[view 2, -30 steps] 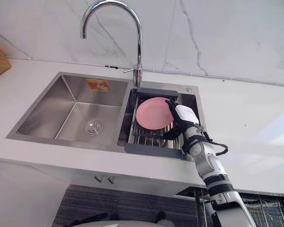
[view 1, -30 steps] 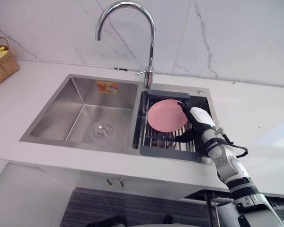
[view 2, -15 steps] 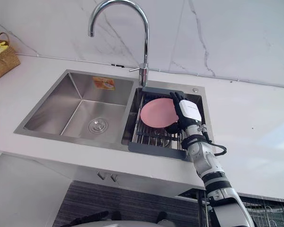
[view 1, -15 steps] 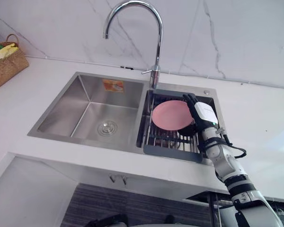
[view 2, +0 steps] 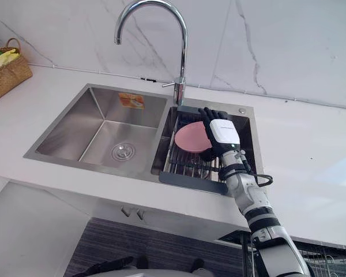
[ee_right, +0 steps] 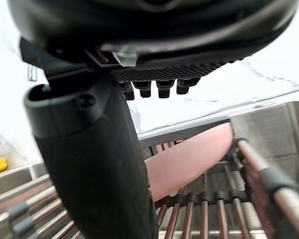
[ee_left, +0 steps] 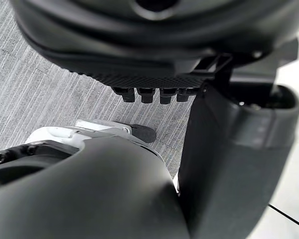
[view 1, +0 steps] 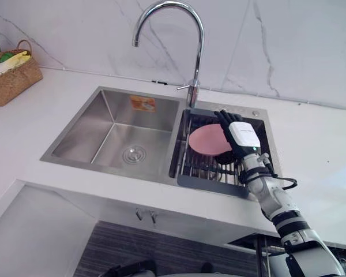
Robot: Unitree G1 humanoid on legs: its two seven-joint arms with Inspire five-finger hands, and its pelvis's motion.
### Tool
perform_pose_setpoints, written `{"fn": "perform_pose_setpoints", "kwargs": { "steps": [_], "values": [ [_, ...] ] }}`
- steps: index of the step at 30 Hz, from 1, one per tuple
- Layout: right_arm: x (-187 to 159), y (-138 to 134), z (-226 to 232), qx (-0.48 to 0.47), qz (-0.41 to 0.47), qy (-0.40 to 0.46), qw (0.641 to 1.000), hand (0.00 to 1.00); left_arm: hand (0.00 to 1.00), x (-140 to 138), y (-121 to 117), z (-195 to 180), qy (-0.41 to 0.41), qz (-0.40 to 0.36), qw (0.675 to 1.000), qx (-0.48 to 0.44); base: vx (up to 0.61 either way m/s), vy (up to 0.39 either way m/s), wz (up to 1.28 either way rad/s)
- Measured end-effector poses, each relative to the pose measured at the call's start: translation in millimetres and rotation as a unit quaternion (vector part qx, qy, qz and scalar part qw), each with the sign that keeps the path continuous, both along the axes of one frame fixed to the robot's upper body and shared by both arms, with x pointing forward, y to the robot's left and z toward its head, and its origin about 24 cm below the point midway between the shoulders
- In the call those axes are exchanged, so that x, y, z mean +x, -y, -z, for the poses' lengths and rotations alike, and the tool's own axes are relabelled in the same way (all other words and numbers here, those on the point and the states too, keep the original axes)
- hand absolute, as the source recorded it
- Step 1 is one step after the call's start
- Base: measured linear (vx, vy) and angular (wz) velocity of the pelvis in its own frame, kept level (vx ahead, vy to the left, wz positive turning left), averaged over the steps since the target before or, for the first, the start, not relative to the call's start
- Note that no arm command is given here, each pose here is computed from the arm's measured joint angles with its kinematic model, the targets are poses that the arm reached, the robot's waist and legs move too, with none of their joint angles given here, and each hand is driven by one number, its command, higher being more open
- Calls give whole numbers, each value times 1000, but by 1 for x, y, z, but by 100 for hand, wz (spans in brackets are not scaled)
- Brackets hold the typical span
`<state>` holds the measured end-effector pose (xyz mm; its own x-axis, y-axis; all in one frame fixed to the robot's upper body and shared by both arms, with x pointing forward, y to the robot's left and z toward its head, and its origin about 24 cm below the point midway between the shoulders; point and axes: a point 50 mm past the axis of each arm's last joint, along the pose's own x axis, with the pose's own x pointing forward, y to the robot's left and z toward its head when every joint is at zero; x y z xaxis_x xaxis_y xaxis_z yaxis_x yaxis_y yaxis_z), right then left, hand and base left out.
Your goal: Walk over to the sink, pick up the cup, carry it to the dishwasher, place the cup inside the dishwasher, then close the dishwasher door
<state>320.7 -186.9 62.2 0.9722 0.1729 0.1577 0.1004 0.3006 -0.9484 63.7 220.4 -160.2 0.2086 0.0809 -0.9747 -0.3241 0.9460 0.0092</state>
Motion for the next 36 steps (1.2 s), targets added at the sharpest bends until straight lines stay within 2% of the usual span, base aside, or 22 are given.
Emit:
{"fn": "perform_pose_setpoints", "kwargs": {
  "steps": [7, 13, 20, 26, 28, 31, 36],
  "values": [
    [1, 7, 13, -35, 28, -31, 999, 0, 100, 1, 1, 0, 6, 2, 1000, -7, 7, 13, 6],
    [16, 5, -11, -76, 22, 24, 997, 0, 100, 2, 1, 0, 8, 3, 1000, -8, -4, 18, 6],
    [15, 7, -7, -74, 21, 32, 997, 0, 100, 3, 1, -1, 10, 4, 1000, -9, 4, 5, 3],
    [12, 1, -15, -50, -2, 100, 994, 0, 100, 3, 0, -1, 11, 4, 1000, -7, 1, 1, -1],
    [8, -2, -23, -29, -12, 128, 991, 0, 100, 4, -1, -1, 14, 8, 1000, -4, 3, 7, -11],
    [-4, -1, -46, 64, -16, 186, 980, 0, 100, 3, -1, -1, 15, 3, 1000, -5, 11, 7, -10],
    [-27, 25, -96, 166, 21, 319, 933, 0, 100, -4, 0, 1, 8, -13, 1000, -6, 6, 10, -17]
  ]
}}
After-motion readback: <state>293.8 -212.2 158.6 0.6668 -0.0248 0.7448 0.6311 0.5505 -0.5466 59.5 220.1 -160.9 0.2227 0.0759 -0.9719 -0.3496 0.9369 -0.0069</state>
